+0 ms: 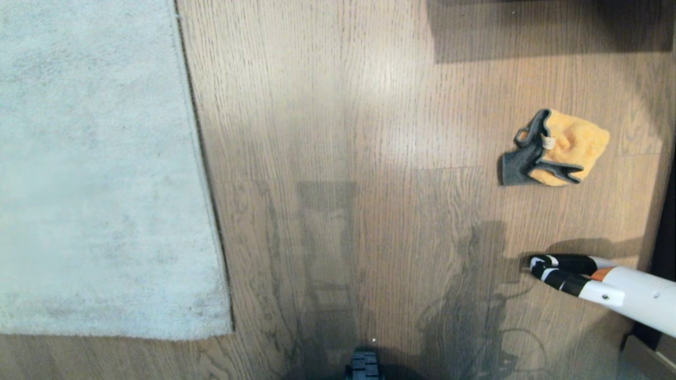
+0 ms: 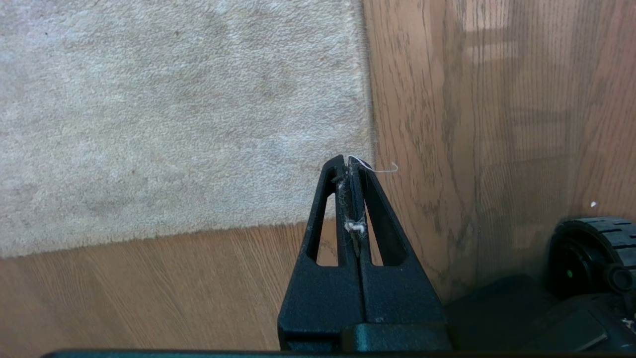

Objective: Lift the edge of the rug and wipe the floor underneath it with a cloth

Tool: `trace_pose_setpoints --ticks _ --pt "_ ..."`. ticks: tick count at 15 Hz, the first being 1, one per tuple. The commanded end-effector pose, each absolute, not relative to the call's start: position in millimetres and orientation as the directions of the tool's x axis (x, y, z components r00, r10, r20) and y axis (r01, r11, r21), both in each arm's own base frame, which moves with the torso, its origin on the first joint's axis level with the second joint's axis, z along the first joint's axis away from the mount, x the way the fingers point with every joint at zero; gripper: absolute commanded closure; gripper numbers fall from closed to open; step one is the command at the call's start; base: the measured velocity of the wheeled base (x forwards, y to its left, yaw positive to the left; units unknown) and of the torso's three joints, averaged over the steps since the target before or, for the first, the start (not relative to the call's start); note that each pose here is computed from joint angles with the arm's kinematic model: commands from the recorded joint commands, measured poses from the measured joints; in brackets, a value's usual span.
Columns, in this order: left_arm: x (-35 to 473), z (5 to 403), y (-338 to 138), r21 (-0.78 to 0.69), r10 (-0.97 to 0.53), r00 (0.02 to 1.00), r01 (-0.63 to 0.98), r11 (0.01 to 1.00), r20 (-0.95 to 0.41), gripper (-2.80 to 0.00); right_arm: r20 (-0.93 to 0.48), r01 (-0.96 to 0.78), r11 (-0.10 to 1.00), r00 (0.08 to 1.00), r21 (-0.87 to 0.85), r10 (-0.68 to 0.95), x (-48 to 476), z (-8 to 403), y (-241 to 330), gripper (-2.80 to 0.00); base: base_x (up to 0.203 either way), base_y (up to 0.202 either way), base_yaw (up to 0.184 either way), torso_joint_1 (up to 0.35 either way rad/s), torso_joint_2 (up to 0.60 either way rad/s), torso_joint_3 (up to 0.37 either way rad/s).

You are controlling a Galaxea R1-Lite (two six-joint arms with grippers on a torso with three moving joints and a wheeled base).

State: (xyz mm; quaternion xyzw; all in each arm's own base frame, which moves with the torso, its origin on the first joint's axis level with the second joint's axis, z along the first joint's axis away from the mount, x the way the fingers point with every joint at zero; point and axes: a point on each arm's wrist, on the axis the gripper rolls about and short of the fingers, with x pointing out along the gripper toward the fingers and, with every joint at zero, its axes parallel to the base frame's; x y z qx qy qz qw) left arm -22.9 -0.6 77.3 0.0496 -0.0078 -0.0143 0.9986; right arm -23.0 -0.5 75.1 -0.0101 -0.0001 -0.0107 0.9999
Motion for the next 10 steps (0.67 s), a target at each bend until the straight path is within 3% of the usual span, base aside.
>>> trace_pose_setpoints --ticks 1,10 --pt "-22.9 77.3 -0.6 0.1 -0.03 0.999 0.029 0.995 0.015 0.0 -0.002 0.021 1.0 1.0 -0.02 -0.021 -22.8 75.3 -0.5 0.0 0.0 0.0 0.0 0.0 0.0 0.0" --pt "-22.9 77.3 -0.6 0.1 -0.031 0.999 0.029 0.995 0.015 0.0 -0.002 0.014 1.0 1.0 -0.018 -0.014 -22.8 75.3 -0.3 0.0 0.0 0.0 0.0 0.0 0.0 0.0"
